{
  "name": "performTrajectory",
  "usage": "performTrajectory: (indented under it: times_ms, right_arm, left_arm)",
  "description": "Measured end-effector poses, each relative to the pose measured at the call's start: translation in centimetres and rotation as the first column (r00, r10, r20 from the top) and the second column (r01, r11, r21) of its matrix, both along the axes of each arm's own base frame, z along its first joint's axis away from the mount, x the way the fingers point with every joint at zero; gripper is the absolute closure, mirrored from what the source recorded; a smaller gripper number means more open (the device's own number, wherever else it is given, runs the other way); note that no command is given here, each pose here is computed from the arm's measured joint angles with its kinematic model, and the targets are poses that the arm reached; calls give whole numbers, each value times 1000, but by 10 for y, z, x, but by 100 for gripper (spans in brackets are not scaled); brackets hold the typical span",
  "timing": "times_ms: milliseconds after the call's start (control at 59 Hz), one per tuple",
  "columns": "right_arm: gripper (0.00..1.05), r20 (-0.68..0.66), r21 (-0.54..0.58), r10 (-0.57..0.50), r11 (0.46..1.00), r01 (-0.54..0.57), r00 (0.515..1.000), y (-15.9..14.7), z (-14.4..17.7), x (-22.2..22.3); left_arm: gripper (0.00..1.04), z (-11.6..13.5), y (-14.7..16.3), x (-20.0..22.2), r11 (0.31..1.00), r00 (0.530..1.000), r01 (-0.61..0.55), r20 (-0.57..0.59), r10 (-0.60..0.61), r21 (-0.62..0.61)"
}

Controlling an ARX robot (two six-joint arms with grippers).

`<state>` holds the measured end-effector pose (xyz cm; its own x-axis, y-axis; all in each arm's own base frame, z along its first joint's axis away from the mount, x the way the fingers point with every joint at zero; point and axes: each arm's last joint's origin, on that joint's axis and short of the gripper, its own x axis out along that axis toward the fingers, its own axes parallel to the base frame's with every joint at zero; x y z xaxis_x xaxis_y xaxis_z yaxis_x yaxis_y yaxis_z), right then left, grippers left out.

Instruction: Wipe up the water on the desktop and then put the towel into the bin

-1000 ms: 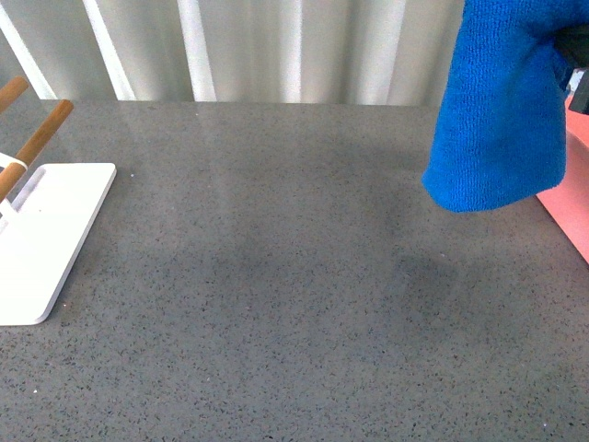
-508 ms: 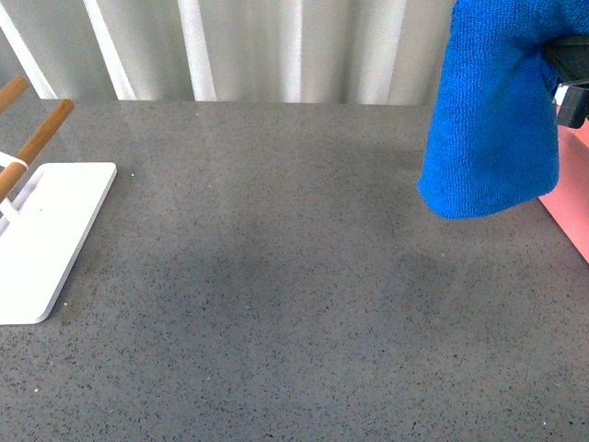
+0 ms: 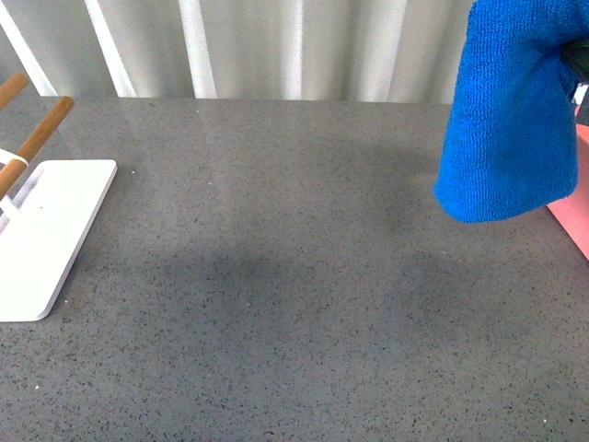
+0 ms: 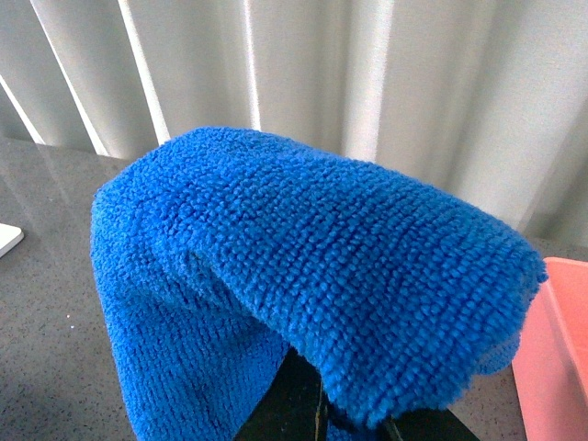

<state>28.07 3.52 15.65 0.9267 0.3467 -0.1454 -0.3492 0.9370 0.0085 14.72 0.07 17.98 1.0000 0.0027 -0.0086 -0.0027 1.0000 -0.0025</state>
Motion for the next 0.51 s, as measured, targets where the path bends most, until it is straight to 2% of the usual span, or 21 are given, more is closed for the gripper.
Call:
performTrajectory:
  times_ms: [271, 508]
  right_arm:
    - [101, 3, -2, -15, 1000, 15, 1000, 0, 1, 0]
    - [101, 5, -1, -9, 1000, 9, 1000, 1, 1, 0]
  left_arm:
    - [101, -9, -1, -14, 1000, 1000, 2, 13, -2, 0]
    - [101, -6, -1, -23, 1000, 999, 1, 34, -1, 0]
